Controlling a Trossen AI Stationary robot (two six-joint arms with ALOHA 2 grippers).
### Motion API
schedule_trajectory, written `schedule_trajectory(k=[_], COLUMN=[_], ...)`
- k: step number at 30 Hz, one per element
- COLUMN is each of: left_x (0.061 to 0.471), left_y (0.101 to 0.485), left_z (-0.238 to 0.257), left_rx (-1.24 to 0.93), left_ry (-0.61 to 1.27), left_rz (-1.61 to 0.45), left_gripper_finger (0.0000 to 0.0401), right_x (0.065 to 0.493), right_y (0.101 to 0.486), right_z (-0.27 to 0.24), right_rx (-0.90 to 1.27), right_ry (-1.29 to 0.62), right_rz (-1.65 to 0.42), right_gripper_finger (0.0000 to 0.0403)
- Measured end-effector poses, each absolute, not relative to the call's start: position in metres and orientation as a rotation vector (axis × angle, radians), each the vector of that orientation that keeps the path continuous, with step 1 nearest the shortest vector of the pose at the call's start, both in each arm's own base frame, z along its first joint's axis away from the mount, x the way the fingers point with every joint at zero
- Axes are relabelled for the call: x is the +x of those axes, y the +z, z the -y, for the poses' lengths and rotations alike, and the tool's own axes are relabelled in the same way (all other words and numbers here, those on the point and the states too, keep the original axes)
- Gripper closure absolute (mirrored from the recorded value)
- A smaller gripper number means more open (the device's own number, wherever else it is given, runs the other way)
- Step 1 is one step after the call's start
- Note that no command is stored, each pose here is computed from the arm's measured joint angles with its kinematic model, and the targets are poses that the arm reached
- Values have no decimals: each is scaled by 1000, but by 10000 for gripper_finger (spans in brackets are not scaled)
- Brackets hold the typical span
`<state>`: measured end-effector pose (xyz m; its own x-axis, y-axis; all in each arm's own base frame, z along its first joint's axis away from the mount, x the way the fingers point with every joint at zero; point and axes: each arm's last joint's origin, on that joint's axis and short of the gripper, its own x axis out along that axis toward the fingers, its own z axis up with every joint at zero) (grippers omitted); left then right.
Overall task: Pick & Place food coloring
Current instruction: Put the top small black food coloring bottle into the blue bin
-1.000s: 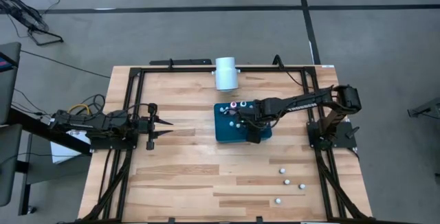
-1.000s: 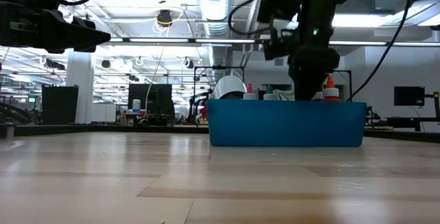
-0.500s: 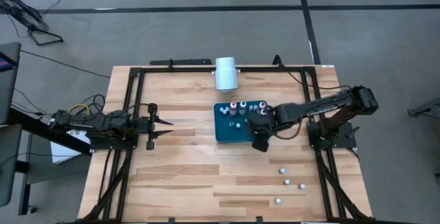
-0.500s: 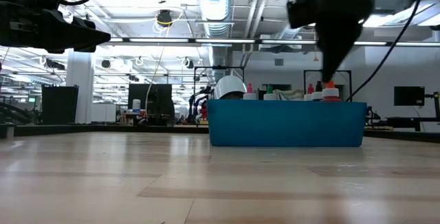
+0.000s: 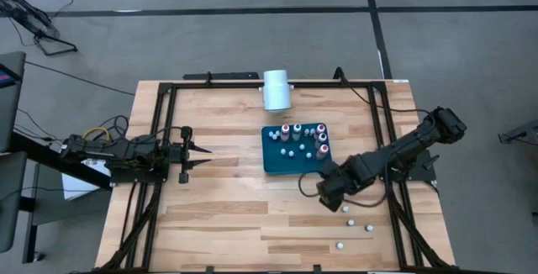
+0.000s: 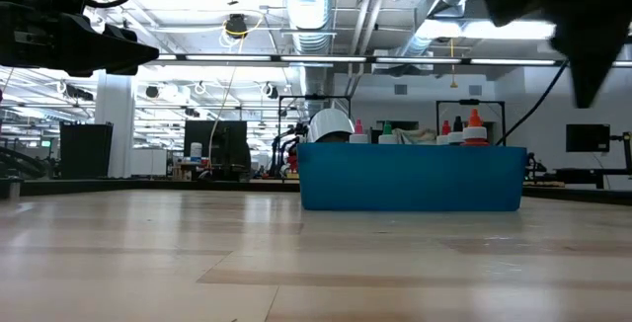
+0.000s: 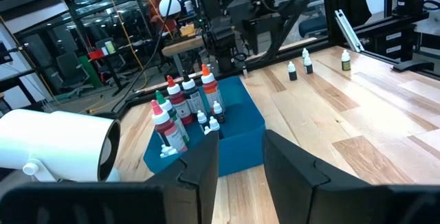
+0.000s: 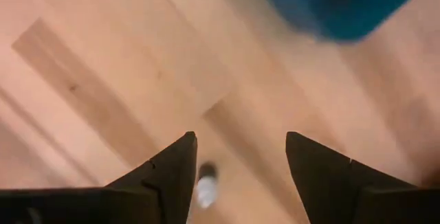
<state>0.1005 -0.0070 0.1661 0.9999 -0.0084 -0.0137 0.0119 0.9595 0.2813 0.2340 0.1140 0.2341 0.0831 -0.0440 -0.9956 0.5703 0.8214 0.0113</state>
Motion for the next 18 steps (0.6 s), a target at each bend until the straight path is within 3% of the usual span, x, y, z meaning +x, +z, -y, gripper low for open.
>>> schedule_trajectory(k=[8,18], left_x=[101,101], left_y=[166,166], left_z=[7,7], left_rx=[285,285], left_ry=[-10,-11], left_rz=[-12,-12], left_gripper_finger=[296,296], right_x=[217,215], right_y=[233,205], right_z=[-142,-168], right_rx=[606,594], right_ry=[-558,-645], right_rz=[-1471,-1575], right_gripper_finger=[179,179])
